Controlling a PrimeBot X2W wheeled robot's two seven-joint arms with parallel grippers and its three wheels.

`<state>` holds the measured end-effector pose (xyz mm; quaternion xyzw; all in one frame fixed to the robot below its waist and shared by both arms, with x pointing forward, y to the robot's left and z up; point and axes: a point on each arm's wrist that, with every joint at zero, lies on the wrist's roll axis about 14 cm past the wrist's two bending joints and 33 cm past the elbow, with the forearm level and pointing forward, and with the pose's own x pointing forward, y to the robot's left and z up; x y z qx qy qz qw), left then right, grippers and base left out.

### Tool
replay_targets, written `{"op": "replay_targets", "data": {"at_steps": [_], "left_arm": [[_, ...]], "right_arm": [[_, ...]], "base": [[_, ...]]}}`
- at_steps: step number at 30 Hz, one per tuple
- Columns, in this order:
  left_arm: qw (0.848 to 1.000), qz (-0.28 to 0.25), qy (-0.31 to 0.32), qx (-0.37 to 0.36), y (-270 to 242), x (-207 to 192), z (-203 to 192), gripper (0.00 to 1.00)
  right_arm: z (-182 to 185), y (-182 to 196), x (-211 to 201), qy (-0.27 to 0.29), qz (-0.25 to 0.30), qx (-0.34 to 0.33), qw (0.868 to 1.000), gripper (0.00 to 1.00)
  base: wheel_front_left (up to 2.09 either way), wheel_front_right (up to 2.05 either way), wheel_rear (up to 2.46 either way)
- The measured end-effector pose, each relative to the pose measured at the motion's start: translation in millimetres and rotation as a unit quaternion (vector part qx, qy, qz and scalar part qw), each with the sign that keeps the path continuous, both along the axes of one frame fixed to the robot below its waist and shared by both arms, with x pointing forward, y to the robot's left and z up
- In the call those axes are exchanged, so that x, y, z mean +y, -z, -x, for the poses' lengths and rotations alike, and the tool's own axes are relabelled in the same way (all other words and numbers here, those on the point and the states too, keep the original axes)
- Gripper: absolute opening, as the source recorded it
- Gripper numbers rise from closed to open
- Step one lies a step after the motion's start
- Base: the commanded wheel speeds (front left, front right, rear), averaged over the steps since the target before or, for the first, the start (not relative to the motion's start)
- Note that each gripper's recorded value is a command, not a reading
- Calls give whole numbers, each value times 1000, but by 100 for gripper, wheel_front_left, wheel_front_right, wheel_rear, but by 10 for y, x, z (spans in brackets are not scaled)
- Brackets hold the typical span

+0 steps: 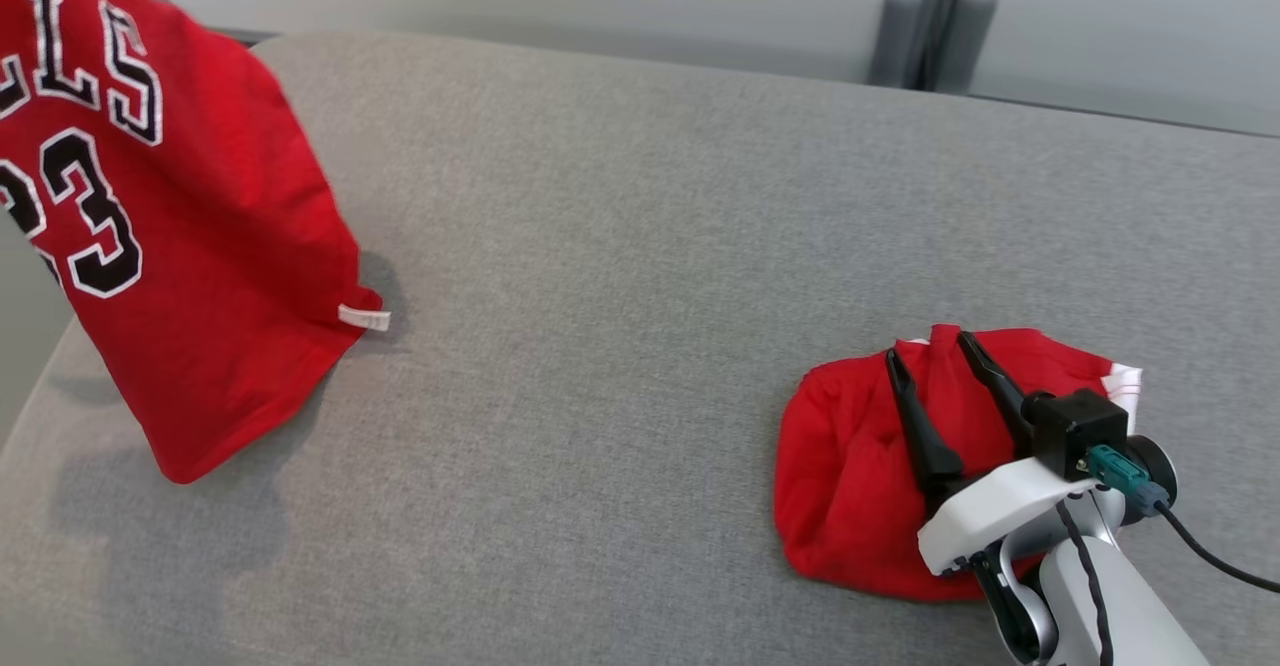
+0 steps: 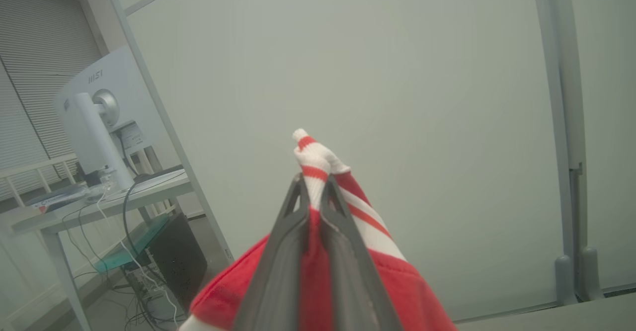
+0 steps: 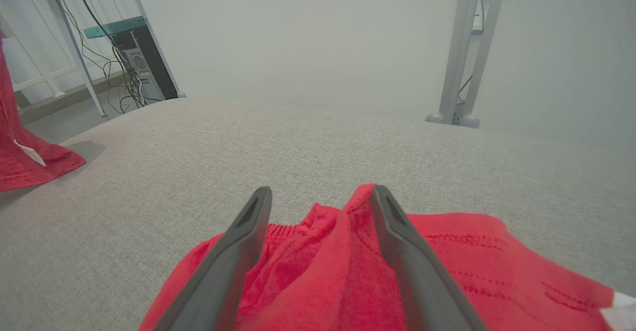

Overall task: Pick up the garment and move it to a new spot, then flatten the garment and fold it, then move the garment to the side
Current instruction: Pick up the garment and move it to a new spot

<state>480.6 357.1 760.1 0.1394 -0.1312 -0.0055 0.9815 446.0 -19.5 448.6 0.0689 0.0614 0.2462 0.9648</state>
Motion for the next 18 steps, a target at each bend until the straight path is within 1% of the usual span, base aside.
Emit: {"op": "replay_targets", "data": {"at_steps": [2,4,8,13,18], "left_arm": [[1000,-6,-28,12,100,196,36,0],[998,1,-51,19,156,368,59,0],[996,7,-80,26,241,568,51,0],[996,19,-89,24,341,631,-85,0],[994,24,-93,47,666,625,-254,0]], "right_arm": [[-19,45,63,-10,2,4,1000,100],[-39,76,114,-16,2,7,1000,100],[-79,141,131,-23,6,12,1000,100],[-155,134,77,-21,6,3,1000,100],[-214,88,1,-18,11,-12,1000,100]], "base": [[0,0,0],[0,0,0],[0,0,0],[0,0,0],[0,0,0]]}}
